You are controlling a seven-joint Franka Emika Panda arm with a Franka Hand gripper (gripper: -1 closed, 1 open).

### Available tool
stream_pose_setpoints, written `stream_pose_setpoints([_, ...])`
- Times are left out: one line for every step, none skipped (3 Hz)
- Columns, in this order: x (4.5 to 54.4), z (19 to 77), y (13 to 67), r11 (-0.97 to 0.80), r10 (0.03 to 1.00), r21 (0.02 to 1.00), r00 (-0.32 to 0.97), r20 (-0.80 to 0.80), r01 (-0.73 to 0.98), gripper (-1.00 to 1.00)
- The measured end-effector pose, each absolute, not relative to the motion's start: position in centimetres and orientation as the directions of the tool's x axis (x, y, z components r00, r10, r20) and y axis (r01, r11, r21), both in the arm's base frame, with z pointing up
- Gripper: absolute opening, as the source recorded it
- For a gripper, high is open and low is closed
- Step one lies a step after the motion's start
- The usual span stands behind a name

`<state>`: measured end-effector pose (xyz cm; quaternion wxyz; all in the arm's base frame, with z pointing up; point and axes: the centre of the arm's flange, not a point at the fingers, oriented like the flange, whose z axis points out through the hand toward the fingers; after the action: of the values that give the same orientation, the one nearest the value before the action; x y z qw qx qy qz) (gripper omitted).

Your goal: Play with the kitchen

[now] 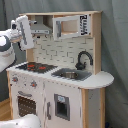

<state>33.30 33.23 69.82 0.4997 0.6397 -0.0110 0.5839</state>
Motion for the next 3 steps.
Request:
stream_pose_setpoints([34.8,66.4,38.1,-0.467,0.666,0.708,0.316,0.676,-0.53,1.0])
stream_pose_setpoints([35.6,62.5,42.8,-0.408,0.747,0.778,0.315,0.585,-0.477,1.0])
stream_pose_setpoints([35.0,59.1,46.8,-0.328,0.826,0.841,0.301,0.476,-0.43,1.0])
